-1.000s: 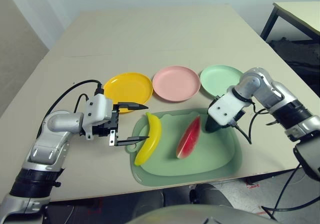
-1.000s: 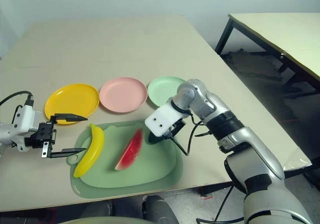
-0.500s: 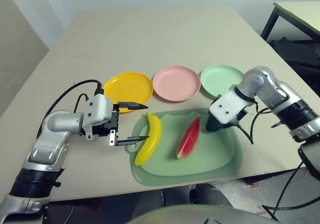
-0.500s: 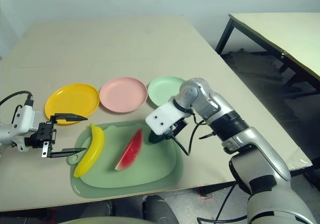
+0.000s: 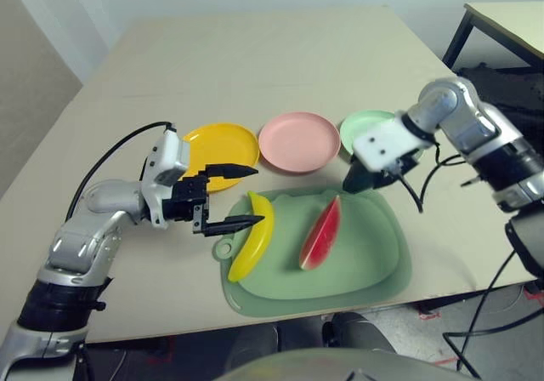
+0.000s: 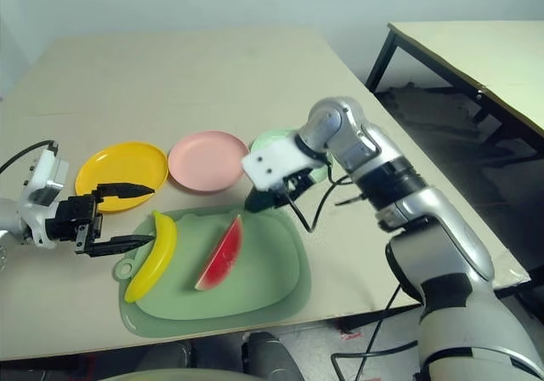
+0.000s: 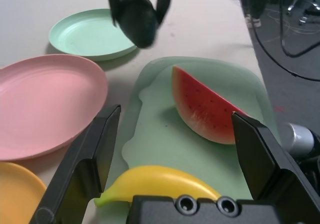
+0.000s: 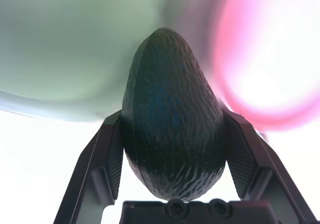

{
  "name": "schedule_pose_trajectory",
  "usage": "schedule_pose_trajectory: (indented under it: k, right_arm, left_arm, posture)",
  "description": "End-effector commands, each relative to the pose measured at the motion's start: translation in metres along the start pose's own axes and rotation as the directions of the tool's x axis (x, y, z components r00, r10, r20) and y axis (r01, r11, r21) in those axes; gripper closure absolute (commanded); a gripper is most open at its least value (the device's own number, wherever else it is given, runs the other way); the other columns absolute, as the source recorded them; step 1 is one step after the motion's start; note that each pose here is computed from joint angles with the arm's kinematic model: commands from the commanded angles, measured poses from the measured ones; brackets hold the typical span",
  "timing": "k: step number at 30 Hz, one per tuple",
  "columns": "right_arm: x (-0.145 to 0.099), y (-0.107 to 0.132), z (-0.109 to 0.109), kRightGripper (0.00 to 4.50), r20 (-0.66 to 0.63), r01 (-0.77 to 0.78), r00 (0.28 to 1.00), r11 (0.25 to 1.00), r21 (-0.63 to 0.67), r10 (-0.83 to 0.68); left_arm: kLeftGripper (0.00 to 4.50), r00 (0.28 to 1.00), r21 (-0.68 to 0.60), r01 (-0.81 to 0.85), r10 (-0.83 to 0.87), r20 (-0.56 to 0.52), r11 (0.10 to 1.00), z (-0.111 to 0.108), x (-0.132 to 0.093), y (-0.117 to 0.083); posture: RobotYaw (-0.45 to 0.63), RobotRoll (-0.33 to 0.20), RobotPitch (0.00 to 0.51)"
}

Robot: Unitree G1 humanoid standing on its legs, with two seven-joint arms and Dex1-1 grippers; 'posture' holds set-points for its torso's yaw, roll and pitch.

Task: Place the fruits into color-matched plates.

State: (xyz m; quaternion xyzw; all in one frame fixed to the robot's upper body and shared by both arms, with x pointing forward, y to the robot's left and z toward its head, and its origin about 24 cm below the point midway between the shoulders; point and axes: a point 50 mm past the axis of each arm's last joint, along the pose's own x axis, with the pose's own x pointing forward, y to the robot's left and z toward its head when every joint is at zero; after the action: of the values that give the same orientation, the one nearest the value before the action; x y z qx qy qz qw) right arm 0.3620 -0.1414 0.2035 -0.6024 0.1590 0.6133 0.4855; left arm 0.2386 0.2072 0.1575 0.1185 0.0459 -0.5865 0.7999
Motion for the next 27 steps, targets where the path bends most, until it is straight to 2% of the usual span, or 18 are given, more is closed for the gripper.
schedule_pose_trajectory:
  k: [1,11,21,25,27]
  right_arm:
    - [-0.002,-0.008,-0.018,1.38,-0.081,0.091,0.993,0.995,0.045,-0.087]
    - [0.009,0.000,-0.052,1.38,-0.241,0.170,0.962,0.972,0.165,-0.128]
    - [0.023,0.011,-0.063,1.38,-0.294,0.170,0.950,0.965,0.201,-0.106]
    - [0.022,0.010,-0.062,0.04,-0.302,0.177,0.946,0.967,0.185,-0.116]
    - [0.021,0.008,-0.061,0.04,-0.295,0.175,0.948,0.969,0.177,-0.118]
  left_arm:
    - [0.00,1.000,-0.010,-0.019,0.019,0.001,1.000,0.005,0.011,-0.002]
    - [0.00,0.997,0.020,-0.051,0.050,0.058,0.998,0.026,0.033,-0.005]
    - [0.00,0.999,0.069,-0.038,0.038,-0.009,0.997,0.021,0.031,-0.007]
    - [0.00,0.999,0.098,-0.025,0.029,-0.038,0.995,0.021,0.029,-0.008]
    - [0.00,0.999,0.102,-0.024,0.028,-0.039,0.995,0.021,0.028,-0.007]
  posture:
    - [0.04,0.000,0.024]
    - [0.06,0.000,0.026]
    - [0.08,0.000,0.023]
    - [0.08,0.000,0.023]
    - [0.08,0.000,0.023]
